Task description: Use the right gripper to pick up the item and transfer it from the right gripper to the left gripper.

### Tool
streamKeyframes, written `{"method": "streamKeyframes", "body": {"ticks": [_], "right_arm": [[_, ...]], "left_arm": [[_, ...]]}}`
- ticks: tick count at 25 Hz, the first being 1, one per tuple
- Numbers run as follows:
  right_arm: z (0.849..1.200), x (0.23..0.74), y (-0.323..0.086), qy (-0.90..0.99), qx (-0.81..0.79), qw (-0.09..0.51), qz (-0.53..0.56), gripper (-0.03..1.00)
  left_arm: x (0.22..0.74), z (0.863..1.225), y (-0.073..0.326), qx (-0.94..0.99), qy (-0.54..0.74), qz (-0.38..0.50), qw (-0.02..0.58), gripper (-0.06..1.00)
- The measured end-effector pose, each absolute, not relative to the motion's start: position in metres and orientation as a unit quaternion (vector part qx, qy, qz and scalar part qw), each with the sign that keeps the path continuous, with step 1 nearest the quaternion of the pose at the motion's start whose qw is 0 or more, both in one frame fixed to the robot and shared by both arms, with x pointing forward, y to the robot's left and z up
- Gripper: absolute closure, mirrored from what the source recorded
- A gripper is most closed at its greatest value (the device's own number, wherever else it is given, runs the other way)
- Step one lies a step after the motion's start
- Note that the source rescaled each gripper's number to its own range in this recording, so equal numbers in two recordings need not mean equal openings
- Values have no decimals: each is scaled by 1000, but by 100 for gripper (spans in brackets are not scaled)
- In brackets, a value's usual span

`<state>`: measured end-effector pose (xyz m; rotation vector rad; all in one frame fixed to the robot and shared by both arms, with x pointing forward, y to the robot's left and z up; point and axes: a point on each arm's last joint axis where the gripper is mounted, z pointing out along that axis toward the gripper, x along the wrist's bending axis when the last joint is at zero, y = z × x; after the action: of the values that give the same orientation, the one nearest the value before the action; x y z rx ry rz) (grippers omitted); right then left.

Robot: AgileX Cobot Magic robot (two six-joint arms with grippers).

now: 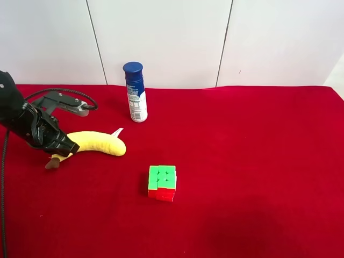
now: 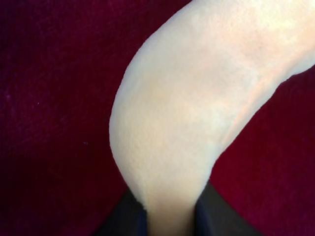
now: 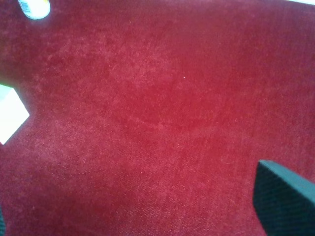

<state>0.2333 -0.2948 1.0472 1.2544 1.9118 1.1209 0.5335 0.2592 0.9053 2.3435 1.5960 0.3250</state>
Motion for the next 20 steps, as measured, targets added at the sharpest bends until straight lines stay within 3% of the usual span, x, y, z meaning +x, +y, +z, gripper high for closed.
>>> {"method": "streamKeyframes", "body": {"ticks": [1,3,7,9,13,20], "right_arm": [[1047,233,-295,718,471,293,421,-3],[1047,233,-295,718,471,293,421,-3],[1047,233,-295,718,471,293,421,-3],[1047,233,-295,718,471,293,421,-3],[1047,233,-295,718,471,293,421,-3],[1047,233,-295,718,471,293,421,-3]], "left_arm": [[534,905,259,812,554,113,143,94],[534,905,259,813,554,112,143,82],[534,905,259,812,555,112,143,15],[533,906,259,811,555,112,144,1],[532,922,259,808,552,129,160,-4],[499,992,260,802,543,146,198,-5]]}}
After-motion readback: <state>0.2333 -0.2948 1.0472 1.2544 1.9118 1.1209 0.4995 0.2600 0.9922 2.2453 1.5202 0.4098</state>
